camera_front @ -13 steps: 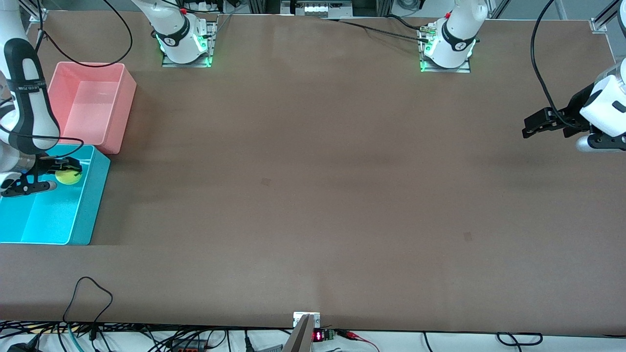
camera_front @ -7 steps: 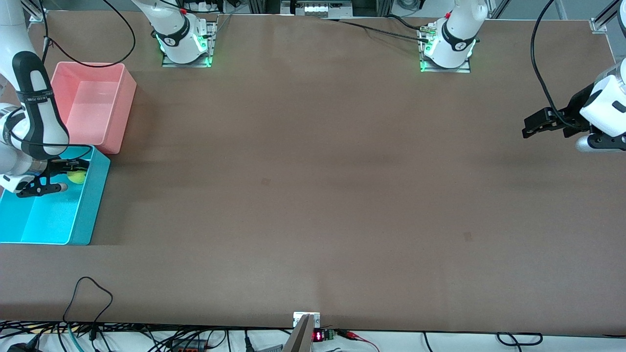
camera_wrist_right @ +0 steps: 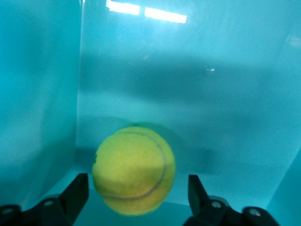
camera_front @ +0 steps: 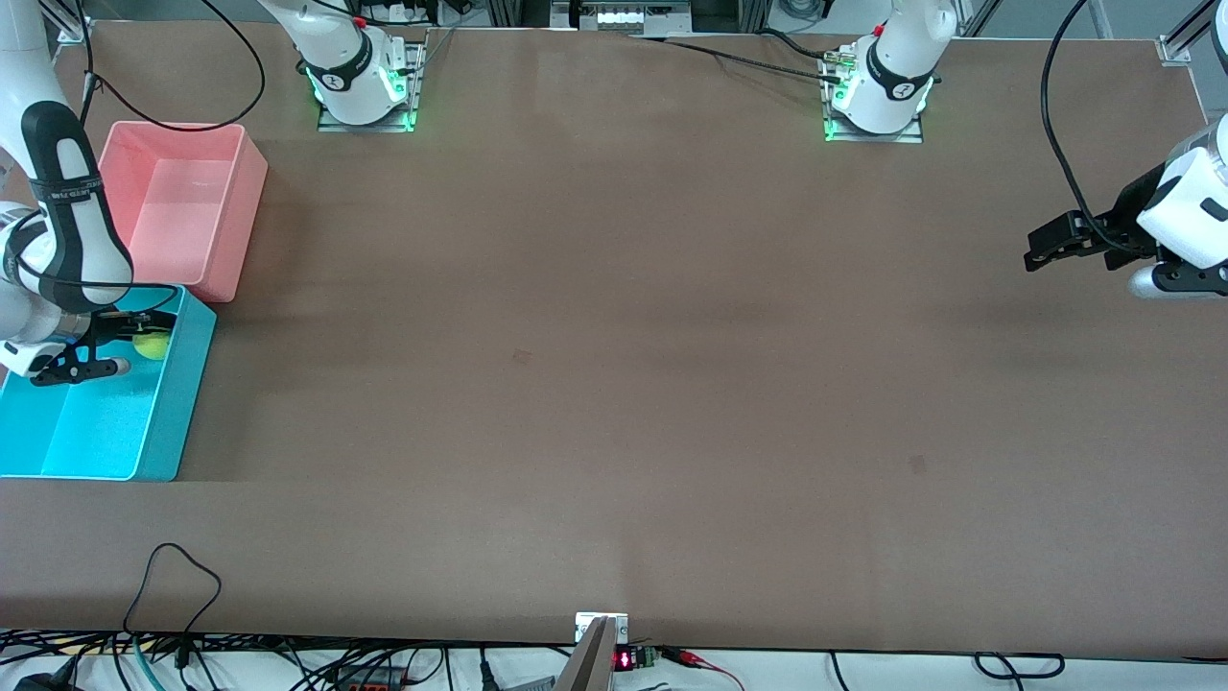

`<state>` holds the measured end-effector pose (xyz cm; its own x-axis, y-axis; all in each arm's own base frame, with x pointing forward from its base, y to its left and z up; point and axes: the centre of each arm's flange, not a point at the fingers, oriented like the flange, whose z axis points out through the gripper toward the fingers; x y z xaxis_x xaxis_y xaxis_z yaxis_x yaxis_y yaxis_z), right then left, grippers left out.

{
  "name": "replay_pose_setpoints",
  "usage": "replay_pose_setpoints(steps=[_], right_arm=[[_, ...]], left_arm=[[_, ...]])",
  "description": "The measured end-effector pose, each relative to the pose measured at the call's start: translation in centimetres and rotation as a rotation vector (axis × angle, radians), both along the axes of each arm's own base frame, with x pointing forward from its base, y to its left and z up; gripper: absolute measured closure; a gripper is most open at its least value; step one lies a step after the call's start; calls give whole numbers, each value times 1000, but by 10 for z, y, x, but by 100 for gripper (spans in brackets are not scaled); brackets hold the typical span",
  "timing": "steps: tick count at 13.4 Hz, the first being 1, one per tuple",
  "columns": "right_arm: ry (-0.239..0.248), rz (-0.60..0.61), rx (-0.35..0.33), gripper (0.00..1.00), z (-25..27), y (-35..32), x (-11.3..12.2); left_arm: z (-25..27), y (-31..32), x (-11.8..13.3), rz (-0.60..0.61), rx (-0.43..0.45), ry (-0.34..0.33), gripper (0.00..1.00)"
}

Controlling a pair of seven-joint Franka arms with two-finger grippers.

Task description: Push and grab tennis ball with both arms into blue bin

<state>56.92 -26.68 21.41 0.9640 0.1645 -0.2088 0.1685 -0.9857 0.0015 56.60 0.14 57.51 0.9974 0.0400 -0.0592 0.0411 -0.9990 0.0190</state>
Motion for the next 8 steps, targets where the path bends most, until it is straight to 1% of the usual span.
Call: replay_pose_setpoints(steps=[2, 4, 8], right_arm=[[-42, 5, -12, 0, 24, 0, 9], [-98, 16, -24, 0, 63, 5, 18], [-185, 65, -20, 0, 168, 41, 27]], left_arm=[[0, 0, 0, -1, 0, 0, 0], [0, 0, 0, -1, 0, 1, 0], [0, -1, 0, -2, 0, 1, 0]])
